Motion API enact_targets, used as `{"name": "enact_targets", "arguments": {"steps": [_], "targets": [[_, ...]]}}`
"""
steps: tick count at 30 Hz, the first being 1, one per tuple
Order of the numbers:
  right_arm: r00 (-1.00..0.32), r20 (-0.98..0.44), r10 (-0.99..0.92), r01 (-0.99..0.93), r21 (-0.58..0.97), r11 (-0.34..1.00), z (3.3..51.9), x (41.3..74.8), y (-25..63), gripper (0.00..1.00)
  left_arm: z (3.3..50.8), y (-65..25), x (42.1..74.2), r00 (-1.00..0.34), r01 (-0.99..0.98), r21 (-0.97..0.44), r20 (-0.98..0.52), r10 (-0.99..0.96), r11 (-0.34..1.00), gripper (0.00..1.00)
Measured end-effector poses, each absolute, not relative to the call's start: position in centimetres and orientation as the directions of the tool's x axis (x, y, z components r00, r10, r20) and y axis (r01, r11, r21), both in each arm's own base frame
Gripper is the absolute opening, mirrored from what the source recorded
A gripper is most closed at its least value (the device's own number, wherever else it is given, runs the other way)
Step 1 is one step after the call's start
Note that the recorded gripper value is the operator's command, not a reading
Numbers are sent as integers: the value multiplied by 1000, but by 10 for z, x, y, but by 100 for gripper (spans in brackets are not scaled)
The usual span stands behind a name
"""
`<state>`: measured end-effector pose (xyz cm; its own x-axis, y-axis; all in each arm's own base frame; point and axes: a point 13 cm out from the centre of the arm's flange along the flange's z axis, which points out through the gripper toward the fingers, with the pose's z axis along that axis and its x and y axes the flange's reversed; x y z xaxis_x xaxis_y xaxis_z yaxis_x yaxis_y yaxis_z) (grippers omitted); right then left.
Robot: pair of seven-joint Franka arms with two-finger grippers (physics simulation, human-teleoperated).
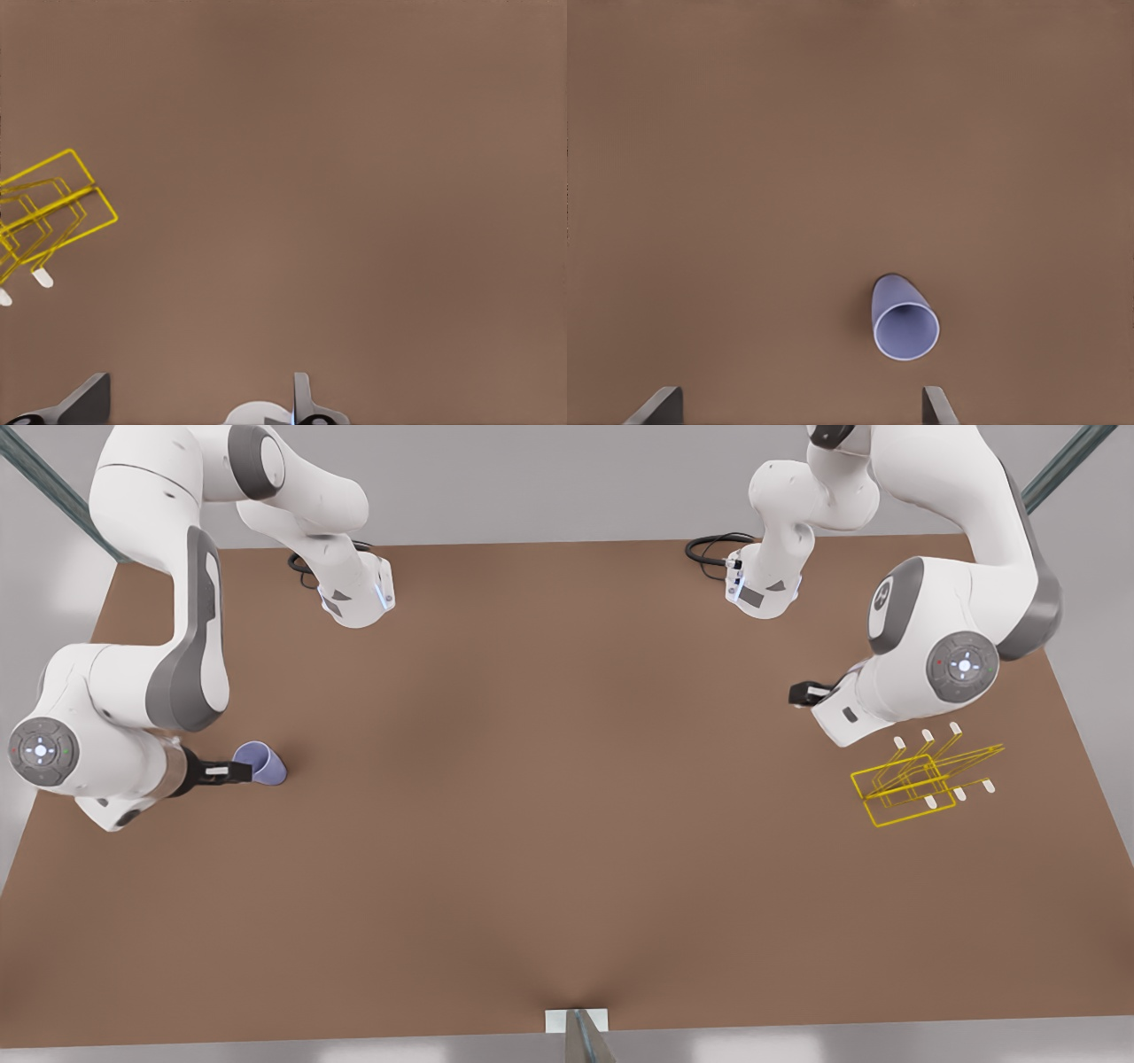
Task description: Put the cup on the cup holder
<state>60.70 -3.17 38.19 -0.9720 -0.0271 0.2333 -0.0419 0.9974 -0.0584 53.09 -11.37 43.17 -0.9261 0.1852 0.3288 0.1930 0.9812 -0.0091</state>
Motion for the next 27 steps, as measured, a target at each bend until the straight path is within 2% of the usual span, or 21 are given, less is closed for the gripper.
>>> {"name": "enact_targets", "arguments": {"steps": [4,7,11,14,17,27], "targets": [[-983,177,-57,-68,-58,996,395,603,-20,100,432,-114,538,-935,184,-6,306,177,983,100],[-983,165,-85,-94,-51,994,390,579,-1,100,434,-114,540,-940,181,-5,294,174,984,100],[-982,178,-61,-69,-41,997,344,557,-9,100,434,-120,541,-943,170,-35,285,173,985,100],[-983,180,-24,-31,-35,999,307,556,-26,100,434,-122,542,-945,161,-52,281,169,986,100],[-984,179,-3,-8,-27,1000,289,553,-31,100,434,-121,542,-945,153,-59,283,163,986,100],[-971,240,18,13,-24,1000,231,501,-30,100,435,-118,540,-945,145,-62,287,156,988,100]]}}
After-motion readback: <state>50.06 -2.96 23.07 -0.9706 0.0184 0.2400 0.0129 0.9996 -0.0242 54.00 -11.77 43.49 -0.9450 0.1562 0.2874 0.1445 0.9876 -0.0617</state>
